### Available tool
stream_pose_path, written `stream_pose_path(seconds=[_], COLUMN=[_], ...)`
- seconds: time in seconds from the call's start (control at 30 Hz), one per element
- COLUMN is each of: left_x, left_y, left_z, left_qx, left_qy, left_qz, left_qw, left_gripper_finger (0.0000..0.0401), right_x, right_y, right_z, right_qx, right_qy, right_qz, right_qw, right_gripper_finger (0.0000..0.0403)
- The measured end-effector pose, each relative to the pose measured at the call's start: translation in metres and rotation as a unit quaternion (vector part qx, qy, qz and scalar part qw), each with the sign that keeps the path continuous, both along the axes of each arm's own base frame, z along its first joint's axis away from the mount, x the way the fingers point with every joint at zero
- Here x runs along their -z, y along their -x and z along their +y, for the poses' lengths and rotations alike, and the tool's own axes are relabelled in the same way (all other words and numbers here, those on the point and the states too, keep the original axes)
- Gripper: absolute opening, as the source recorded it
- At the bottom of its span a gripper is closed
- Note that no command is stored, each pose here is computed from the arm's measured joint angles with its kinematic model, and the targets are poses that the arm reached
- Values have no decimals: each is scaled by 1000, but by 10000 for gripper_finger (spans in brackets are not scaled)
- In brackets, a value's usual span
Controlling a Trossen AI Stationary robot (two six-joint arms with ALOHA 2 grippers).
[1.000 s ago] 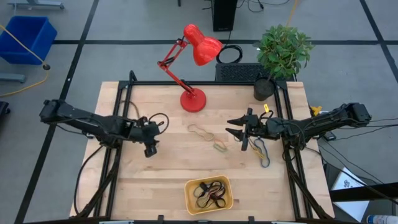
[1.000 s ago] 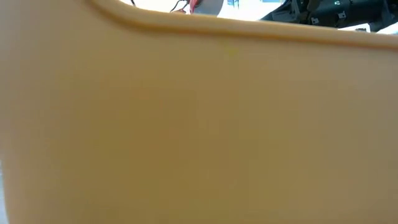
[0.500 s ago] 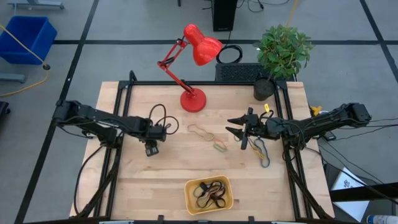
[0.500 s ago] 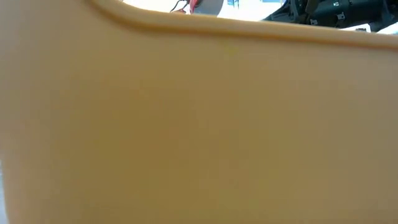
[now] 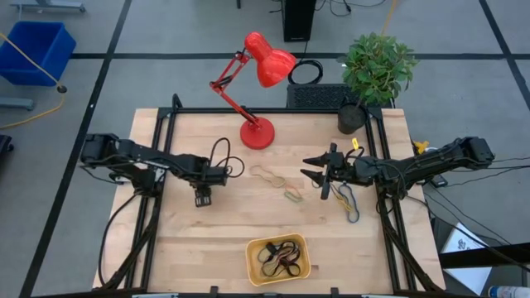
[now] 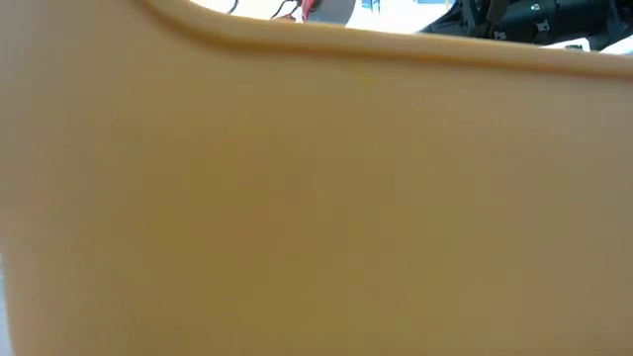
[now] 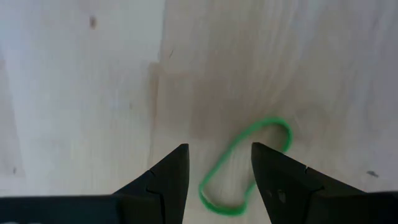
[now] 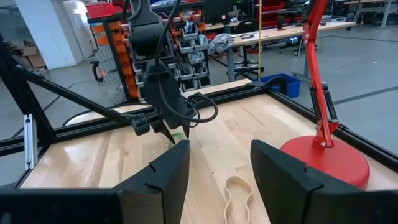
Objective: Pick and place rubber bands into bin
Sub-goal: Put the green rubber band into the yellow bin
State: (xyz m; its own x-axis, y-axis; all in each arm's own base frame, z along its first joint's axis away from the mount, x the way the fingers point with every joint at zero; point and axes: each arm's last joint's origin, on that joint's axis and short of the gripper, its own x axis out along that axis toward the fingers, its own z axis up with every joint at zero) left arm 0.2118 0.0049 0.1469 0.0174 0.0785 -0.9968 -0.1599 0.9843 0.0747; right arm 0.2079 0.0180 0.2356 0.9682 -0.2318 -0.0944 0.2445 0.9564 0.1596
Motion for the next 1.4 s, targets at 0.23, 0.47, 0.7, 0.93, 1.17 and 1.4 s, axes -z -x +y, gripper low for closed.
stream_pose_path(seconds=[0.23,0.47,0.7,0.93,1.17,1.4], left_x=[12,16,15,6,-39,-100], left_y=[-5,-7,-7,-6,-9,-17], left_z=[3,3,2,-1,-3,-7], left_qx=[43,53,44,17,-3,-51], left_qy=[24,33,52,50,75,125], left_qz=[24,29,24,15,-57,-207], left_qw=[998,998,997,998,996,969], left_gripper_finger=[176,98,9,5,4,3], right_x=[1,1,2,2,2,2], right_y=[0,0,0,0,0,0], right_z=[0,0,0,0,0,0], right_qx=[0,0,0,0,0,0], right_qy=[1,1,1,2,2,1], right_qz=[6,7,8,8,8,8], right_qw=[1000,1000,1000,1000,1000,1000], right_gripper_finger=[164,164,164,164,164,164])
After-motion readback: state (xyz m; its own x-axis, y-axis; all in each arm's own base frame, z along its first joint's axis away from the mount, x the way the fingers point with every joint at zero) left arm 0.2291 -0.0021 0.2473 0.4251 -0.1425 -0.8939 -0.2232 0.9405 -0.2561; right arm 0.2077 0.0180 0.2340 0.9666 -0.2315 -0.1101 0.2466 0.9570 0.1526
